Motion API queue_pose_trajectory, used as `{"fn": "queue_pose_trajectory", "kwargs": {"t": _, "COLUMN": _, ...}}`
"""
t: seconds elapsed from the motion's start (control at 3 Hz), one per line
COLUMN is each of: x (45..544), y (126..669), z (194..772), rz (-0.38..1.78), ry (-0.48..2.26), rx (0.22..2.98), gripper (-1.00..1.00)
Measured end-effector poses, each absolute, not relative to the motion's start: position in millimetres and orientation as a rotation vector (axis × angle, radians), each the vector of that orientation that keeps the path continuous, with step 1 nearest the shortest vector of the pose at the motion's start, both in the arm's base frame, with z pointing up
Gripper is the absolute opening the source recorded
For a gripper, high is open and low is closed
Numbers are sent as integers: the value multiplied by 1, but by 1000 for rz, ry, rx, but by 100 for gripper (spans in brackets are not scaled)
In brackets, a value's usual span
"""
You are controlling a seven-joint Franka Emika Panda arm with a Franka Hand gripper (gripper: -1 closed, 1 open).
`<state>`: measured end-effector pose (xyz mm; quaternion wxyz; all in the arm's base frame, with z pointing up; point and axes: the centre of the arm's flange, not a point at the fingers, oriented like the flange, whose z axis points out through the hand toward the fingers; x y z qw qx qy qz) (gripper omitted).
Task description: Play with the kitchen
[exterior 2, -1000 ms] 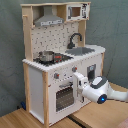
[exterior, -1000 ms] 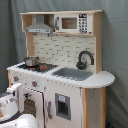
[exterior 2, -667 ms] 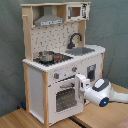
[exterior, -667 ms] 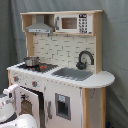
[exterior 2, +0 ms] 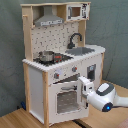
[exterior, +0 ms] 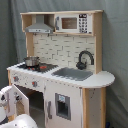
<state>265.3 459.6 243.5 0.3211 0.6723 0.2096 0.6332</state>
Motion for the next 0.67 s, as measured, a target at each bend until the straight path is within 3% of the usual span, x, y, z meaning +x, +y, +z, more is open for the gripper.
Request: {"fn": "queue_pose_trajectory", "kwargs": {"t": 0.67, "x": 241, "y": 487, "z": 249, "rz": 1615, "ry": 510, "rx": 1804, "gripper": -100}}
